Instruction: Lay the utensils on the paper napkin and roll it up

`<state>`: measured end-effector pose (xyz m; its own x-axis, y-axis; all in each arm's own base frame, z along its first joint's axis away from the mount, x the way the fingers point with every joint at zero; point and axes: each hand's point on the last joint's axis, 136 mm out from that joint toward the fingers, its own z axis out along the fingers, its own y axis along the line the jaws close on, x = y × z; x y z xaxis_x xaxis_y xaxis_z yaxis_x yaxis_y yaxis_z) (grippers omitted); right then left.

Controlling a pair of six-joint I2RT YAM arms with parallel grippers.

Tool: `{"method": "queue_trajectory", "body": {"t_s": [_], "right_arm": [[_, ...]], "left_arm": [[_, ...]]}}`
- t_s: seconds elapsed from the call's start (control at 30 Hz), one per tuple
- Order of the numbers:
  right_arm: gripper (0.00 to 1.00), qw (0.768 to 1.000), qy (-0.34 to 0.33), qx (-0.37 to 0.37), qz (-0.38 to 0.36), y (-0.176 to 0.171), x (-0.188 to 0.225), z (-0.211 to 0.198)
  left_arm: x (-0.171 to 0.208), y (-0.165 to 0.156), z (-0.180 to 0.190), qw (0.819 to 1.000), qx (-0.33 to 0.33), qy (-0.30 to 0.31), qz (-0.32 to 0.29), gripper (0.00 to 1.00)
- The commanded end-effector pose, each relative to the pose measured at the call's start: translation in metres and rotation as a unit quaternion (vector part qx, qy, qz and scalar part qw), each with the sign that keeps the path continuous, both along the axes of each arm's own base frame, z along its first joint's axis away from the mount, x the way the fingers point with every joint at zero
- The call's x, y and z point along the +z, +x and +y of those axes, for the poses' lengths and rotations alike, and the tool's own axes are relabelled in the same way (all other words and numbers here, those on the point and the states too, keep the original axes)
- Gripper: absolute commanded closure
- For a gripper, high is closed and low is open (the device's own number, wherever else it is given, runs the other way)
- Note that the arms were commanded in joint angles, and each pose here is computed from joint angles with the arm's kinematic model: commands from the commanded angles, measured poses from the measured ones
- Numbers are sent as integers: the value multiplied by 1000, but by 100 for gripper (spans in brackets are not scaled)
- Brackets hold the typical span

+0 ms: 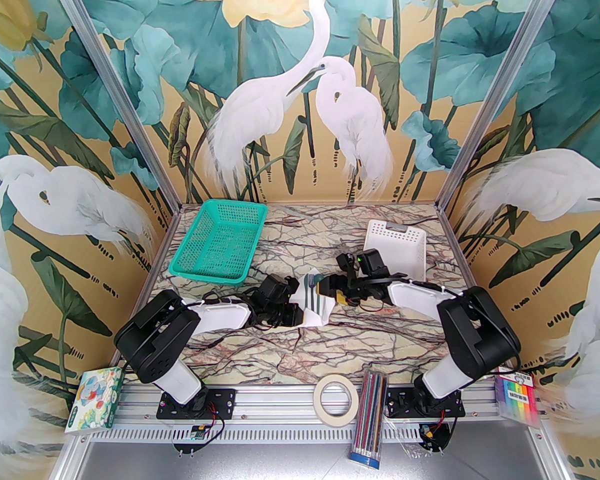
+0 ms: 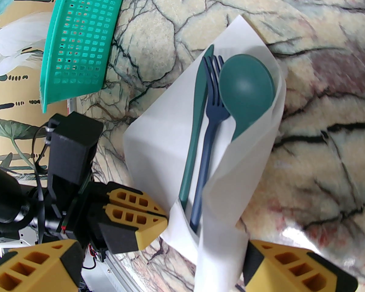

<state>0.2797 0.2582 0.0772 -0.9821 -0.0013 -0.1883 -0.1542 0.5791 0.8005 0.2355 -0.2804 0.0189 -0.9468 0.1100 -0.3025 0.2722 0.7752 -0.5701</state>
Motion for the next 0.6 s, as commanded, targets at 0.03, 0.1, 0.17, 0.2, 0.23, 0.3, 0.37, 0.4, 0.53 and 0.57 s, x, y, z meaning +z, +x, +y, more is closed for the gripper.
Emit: {"method": "queue_trajectory", "body": {"t_s": [0.03, 0.1, 0.17, 0.2, 0.23, 0.3, 0.37, 0.4, 0.53, 0.57], "right_arm": [[7, 1000, 13, 22, 3, -3, 3, 17], [7, 1000, 13, 25, 1, -3, 5, 20], [7, 1000, 16, 25, 1, -3, 7, 22], [7, 1000, 19, 25, 1, -3, 9, 23], [7, 999, 21, 26, -1, -3, 11, 23], [7, 999, 21, 26, -6, -3, 15, 23], [7, 999, 20, 24, -13, -1, 21, 21], [7, 999, 21, 22, -17, 0, 24, 20], [7, 999, 37, 21, -27, 1, 37, 21], [8, 999, 42, 23, -27, 0, 39, 22]], "left_arm": [[-9, -5, 6, 1000, -5, 20, 19, 86], [-9, -6, 5, 1000, -5, 20, 19, 86], [-9, -5, 5, 1000, -5, 19, 19, 86], [-8, -5, 5, 1000, -5, 18, 18, 86], [-9, -5, 5, 1000, -6, 19, 18, 86], [-9, -5, 5, 1000, -5, 18, 18, 86], [-9, -5, 5, 1000, -6, 19, 18, 86], [-9, -5, 6, 1000, -5, 19, 18, 86], [-9, -6, 6, 1000, -4, 19, 19, 86], [-10, -6, 6, 1000, -4, 19, 19, 86]]}}
